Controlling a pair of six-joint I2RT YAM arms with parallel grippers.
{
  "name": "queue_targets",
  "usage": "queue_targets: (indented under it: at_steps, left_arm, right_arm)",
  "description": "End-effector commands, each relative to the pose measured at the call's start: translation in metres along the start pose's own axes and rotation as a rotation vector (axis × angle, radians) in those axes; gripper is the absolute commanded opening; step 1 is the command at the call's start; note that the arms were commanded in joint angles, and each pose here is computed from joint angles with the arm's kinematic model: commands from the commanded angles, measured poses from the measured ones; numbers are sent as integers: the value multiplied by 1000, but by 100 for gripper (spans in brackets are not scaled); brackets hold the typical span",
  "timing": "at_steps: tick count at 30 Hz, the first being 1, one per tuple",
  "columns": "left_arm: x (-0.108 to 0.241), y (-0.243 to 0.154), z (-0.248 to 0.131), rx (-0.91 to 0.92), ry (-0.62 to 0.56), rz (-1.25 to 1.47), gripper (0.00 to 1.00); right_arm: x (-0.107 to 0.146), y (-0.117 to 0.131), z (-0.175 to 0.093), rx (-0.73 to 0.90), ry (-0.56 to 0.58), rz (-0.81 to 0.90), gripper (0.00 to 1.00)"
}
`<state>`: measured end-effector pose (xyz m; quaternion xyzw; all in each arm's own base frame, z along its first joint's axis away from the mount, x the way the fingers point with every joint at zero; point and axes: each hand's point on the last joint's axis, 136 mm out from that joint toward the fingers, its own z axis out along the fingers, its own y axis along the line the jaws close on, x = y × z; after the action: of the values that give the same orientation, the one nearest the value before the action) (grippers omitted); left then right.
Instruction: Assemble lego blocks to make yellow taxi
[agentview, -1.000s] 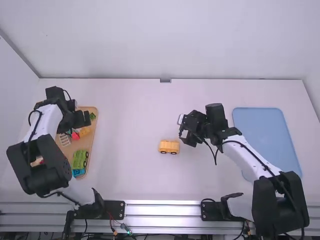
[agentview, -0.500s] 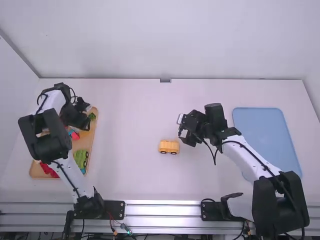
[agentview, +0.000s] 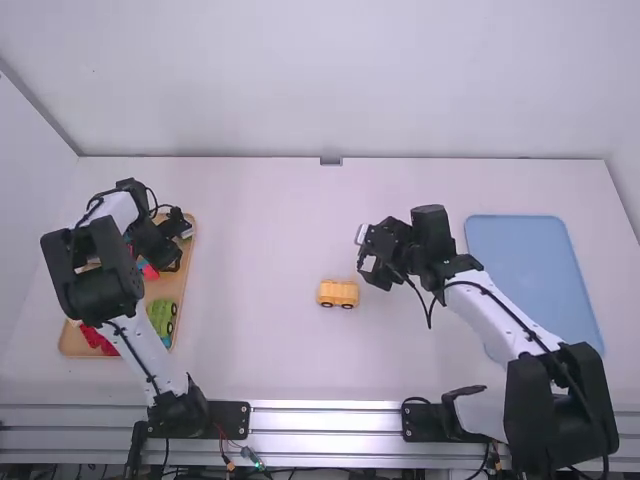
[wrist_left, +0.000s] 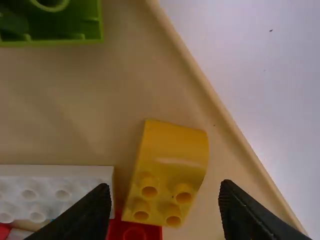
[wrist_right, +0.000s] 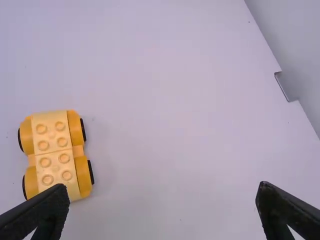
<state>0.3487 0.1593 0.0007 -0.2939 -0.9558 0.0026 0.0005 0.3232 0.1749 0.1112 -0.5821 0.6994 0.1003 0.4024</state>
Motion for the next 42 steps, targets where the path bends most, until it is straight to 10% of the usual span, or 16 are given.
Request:
queue_targets:
  at_steps: [1, 11, 22, 28, 42]
  left_arm:
    - [2, -6, 4, 23, -3, 45, 57]
    - [6, -11, 12, 32, 6, 88, 41]
    - [13, -14, 12, 38, 44, 61, 53]
    - [13, -13, 12, 36, 42, 60, 21]
    - [-21, -12, -41, -1, -145, -57, 9]
  right_arm:
    - [-9, -9, -5, 24, -20, 7, 99]
    - [-9, -8, -5, 22, -19, 8, 99]
    - [-9, -9, -5, 22, -19, 8, 99]
    - [-9, -8, -5, 21, -19, 8, 99]
    - [-7, -7, -5, 14, -13, 13, 99]
